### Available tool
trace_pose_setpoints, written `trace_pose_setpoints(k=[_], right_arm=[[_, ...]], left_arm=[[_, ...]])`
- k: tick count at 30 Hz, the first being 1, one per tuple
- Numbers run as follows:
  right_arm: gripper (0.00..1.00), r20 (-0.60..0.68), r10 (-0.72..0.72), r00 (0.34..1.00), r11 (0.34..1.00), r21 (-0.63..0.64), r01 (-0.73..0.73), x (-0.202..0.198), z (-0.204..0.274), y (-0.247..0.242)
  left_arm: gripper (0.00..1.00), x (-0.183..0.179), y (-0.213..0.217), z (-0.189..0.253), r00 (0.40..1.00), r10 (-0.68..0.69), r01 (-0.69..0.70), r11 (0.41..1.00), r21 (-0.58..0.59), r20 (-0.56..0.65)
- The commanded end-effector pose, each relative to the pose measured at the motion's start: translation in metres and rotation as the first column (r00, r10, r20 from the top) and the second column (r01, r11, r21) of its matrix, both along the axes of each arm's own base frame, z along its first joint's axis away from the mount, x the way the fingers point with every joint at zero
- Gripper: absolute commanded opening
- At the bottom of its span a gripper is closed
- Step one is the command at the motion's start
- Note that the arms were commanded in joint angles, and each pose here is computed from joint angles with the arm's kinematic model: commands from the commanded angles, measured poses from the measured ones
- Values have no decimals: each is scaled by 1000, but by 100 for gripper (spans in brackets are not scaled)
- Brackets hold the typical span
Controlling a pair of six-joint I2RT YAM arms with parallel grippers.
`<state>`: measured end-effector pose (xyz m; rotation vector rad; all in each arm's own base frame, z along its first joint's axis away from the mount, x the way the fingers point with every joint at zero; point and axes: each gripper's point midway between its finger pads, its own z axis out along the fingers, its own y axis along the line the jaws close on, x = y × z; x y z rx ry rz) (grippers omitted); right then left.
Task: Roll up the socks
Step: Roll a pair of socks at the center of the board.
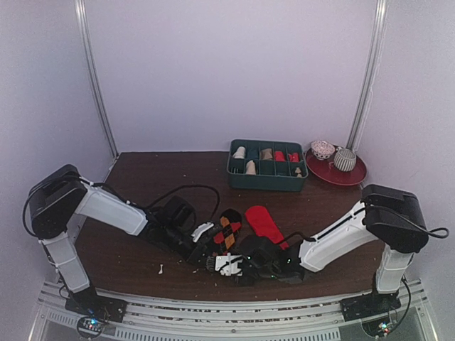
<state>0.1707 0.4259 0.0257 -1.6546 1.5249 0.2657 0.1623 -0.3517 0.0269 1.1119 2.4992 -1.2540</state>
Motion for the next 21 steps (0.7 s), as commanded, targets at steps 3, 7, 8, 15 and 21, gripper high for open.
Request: trace_pose_setpoints(k=[3,7,8,15,21], right_arm=[[15,-287,-103,952,993,-93,79,-10,-39,-30],[12,-569,-116,814,993,-66,95,-30,-42,-41],[12,-638,-119,761,993,-67,99,-36,-45,-43],[12,-933,-196,302,975,-153,161,-59,-71,-56],[13,-960,-274,61,939,-253,233,-48,-75,-64]], left_arm=[[14,3,15,-2,998,27,-31,996,78,57],[45,41,16,37,949,141,-154,988,23,284],[50,48,16,50,927,168,-174,985,-13,335],[66,59,20,116,719,261,-121,959,-255,644],[66,33,8,96,652,189,13,966,-260,734]])
